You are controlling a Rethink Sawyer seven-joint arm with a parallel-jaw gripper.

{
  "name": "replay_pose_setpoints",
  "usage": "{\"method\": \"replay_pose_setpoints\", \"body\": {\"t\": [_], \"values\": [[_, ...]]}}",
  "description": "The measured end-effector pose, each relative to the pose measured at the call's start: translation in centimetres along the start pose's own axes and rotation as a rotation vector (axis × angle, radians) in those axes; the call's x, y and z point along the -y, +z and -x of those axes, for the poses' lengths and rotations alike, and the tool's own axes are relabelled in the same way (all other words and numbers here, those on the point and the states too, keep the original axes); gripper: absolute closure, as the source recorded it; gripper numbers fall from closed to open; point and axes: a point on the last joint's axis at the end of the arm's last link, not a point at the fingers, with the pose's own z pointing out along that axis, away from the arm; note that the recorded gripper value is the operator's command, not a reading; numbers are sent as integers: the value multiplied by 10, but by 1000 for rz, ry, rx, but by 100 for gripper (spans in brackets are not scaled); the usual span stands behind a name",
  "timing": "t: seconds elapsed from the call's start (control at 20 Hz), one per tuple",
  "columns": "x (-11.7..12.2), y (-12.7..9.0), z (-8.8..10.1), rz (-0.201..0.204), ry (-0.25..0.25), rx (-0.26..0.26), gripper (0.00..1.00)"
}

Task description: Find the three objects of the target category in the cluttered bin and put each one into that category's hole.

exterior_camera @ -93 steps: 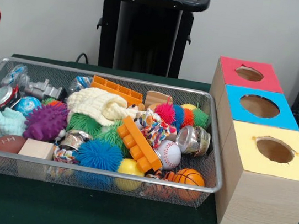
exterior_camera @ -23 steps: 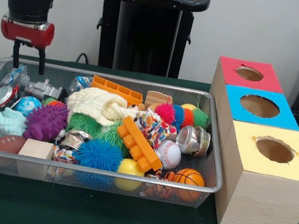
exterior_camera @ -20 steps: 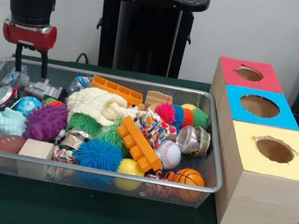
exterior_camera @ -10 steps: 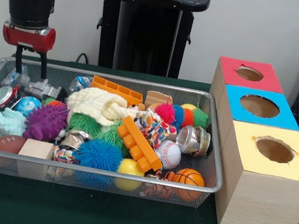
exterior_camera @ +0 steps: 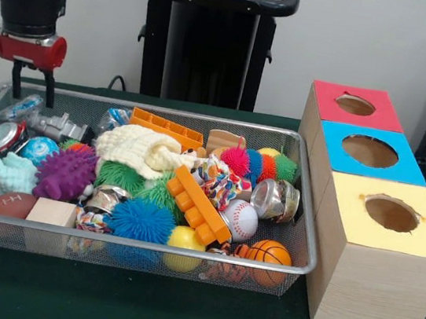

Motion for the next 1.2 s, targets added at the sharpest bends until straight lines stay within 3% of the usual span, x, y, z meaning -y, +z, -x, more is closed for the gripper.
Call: {"method": "replay_pose_setpoints", "body": {"t": [0.6,1.1,1.15,1.2], "values": [[11,0,-5,-1,24,-1,0],[-10,2,2,1,-20,-5,0],[-13,2,3,2,-25,-5,100],[-13,2,3,2,-26,-5,100]]}}
